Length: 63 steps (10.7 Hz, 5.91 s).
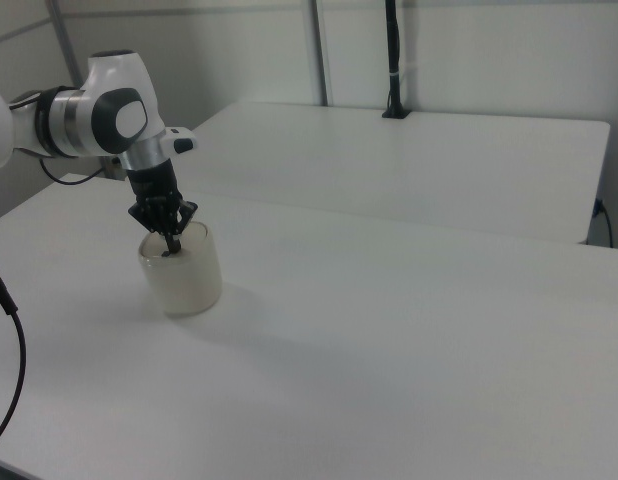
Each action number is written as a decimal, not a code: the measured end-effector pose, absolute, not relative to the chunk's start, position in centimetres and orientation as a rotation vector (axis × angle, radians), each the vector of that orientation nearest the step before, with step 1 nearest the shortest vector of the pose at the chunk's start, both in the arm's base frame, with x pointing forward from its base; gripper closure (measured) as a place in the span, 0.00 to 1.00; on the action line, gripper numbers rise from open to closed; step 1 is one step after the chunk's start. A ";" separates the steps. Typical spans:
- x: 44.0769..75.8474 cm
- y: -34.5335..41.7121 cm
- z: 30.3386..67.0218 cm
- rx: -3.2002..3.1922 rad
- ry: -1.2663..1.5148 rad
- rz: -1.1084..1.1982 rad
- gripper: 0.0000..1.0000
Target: Open the trash bin
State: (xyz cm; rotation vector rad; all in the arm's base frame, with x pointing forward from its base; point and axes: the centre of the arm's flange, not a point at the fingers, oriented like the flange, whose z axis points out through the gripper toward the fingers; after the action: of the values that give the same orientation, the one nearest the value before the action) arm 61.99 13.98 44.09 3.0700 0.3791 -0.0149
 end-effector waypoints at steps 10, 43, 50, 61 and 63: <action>59.2 8.0 52.7 3.070 0.228 -0.074 0.91; 56.7 4.9 55.3 3.062 0.122 -0.208 0.00; 56.7 4.9 55.3 3.062 0.119 -0.208 0.00; 56.8 4.9 55.8 3.063 0.117 -0.193 0.00; 56.8 4.8 55.8 3.063 0.116 -0.193 0.00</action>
State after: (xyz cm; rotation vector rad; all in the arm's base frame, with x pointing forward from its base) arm 56.80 4.82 55.78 3.0634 0.1158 -0.1929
